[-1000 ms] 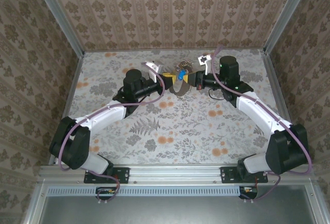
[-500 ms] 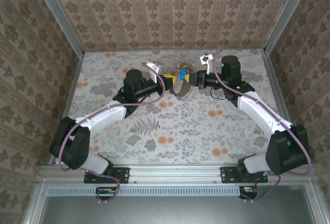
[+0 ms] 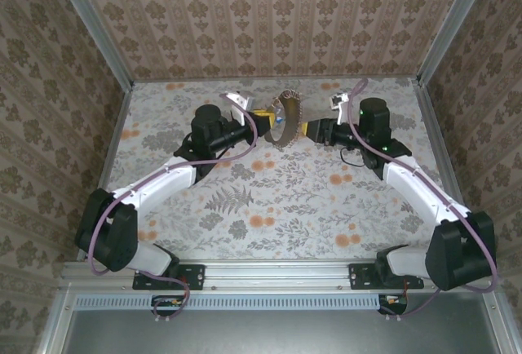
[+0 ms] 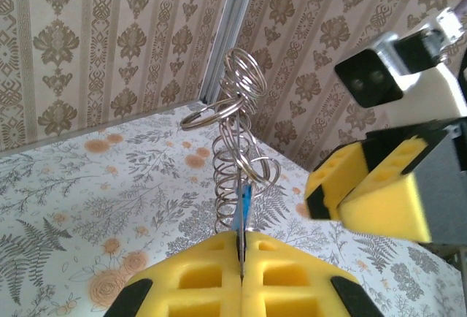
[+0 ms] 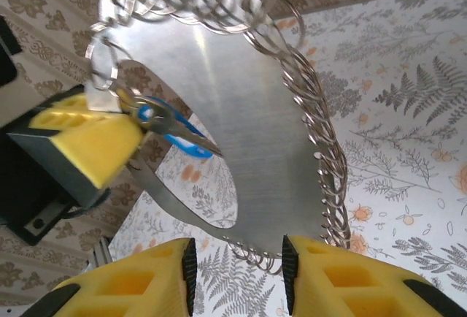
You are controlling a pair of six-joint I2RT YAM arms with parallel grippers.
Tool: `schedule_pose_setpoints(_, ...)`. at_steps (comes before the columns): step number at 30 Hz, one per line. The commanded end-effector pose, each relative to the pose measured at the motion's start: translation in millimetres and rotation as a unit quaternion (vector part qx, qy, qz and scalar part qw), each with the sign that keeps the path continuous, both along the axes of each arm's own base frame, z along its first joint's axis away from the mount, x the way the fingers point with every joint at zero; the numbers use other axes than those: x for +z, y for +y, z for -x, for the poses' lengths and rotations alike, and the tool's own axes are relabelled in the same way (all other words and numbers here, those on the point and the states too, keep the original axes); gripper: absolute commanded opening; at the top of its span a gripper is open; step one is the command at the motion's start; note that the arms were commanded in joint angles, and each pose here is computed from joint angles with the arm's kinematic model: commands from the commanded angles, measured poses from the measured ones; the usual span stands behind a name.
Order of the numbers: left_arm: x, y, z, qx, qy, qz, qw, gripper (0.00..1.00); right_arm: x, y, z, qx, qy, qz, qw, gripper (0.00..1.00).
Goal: Put the keys on the keyring
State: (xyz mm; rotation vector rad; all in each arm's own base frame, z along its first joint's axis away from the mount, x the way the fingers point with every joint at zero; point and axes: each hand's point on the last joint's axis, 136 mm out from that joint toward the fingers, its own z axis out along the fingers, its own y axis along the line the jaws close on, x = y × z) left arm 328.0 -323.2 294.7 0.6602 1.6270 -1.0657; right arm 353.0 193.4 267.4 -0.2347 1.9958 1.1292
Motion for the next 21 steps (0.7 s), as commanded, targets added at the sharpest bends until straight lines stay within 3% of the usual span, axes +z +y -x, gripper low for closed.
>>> schedule_pose_setpoints(1,37,3,5,-0.004,-0.049,0.015,0.999,0.0,25,-3,3,-0.024,-0.019,-0.033,0.999,0.41)
schedule_pose_setpoints(5,36,1,8,-0.014,-0.055,0.012,0.998,0.0,43,-3,3,-0.039,-0.024,-0.072,0.996,0.47)
schedule_pose_setpoints(15,33,-1,12,-0.028,-0.051,0.009,0.998,0.0,75,22,8,-0.028,-0.034,-0.138,0.989,0.49)
schedule_pose_setpoints(21,28,-2,5,-0.018,-0.008,-0.005,1.0,0.0,66,30,16,-0.037,-0.066,-0.023,0.997,0.5)
